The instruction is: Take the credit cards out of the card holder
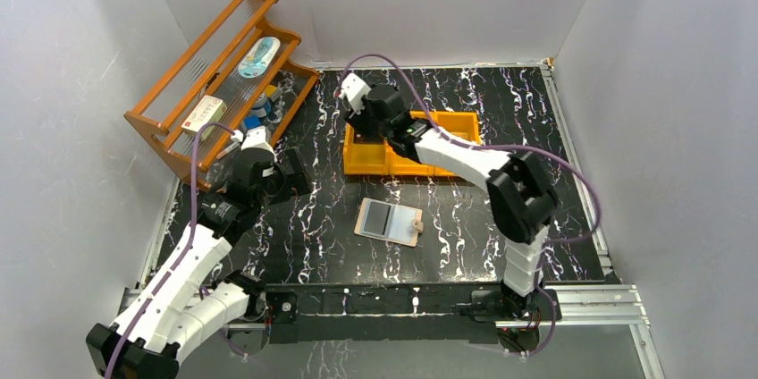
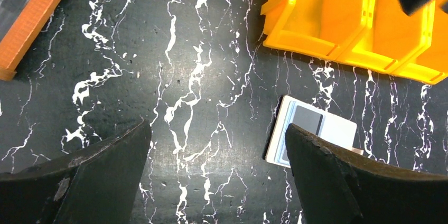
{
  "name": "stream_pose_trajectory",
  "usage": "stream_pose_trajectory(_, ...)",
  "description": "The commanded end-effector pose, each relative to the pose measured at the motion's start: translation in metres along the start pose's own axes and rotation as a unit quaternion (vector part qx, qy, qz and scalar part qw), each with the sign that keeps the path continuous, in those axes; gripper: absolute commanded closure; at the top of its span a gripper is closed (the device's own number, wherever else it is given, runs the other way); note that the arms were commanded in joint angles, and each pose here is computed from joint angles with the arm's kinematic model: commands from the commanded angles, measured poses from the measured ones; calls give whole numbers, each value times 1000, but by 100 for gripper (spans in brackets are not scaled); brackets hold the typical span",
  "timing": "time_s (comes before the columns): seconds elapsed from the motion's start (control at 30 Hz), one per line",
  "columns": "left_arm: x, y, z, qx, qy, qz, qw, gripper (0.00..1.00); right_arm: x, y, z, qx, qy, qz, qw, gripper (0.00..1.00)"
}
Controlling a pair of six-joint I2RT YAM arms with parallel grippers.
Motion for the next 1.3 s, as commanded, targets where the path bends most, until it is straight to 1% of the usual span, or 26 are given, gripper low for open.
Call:
stream_pose_trajectory(0.0,0,-8,4,31,11,-7,999,2,-36,-17,-68,29,-81,210,974,24)
stream_pose_trajectory(0.03,0,-11,5,39,14,-7,999,2,-33,-15,-81,24,-83,247,965,21)
stream_pose_trajectory(0.1,0,-15,7,56,22,-7,998,2,-25,-7,-103,9,-75,321,944,23)
stream_pose_trajectory(0.2,1,-22,11,85,33,-4,996,2,-9,11,-130,-34,-43,418,907,24)
stream_pose_trajectory(0.23,2,-25,13,97,37,-4,995,2,-3,17,-136,-41,-30,440,896,24)
stream_pose_trajectory(0.3,3,-31,16,122,44,-4,992,2,15,29,-147,-40,22,506,862,24)
stream_pose_trajectory(0.37,5,-38,20,150,58,-6,987,3,36,40,-154,-29,77,549,832,27)
stream_pose_trajectory(0.43,8,-46,23,185,72,-9,980,8,51,51,-158,-39,117,559,820,32)
stream_pose_trajectory(0.5,12,-53,26,222,93,-10,971,12,59,61,-162,-66,146,559,813,41)
stream_pose_trajectory(0.57,17,-60,29,249,119,-12,961,14,64,70,-164,-91,171,566,802,43)
stream_pose_trajectory(0.67,24,-65,36,272,158,-10,949,19,78,87,-164,-128,213,590,768,43)
stream_pose_trajectory(0.7,26,-67,37,281,171,-9,944,21,82,94,-164,-142,224,601,754,44)
stream_pose_trajectory(0.77,31,-69,41,297,190,-10,936,25,90,104,-162,-166,235,621,729,48)
stream_pose_trajectory(0.83,35,-72,44,311,209,-14,927,30,98,111,-161,-170,243,637,712,50)
stream_pose_trajectory(0.87,37,-74,46,318,221,-17,922,33,103,113,-161,-164,248,643,706,51)
stream_pose_trajectory(0.97,43,-76,53,327,249,-22,912,38,112,115,-160,-146,262,645,703,52)
stream_pose_trajectory(1.03,47,-77,56,330,259,-25,908,40,116,116,-158,-140,267,644,703,53)
stream_pose_trajectory(1.1,51,-77,59,332,270,-28,903,42,120,119,-155,-138,277,647,696,54)
stream_pose_trajectory(1.17,54,-79,61,335,283,-30,898,45,120,122,-151,-150,279,649,691,59)
stream_pose_trajectory(1.27,57,-83,64,334,295,-31,895,47,122,123,-146,-143,281,656,685,60)
Point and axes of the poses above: each gripper's point midway between its finger pads, its own z axis out along the fingers, its own y axis along the line the jaws close on, x = y × z, the point moved 8 cm from there along -z, back along the fingers, and after that the axes turned 3 degrees about z, right-handed, at the moved point
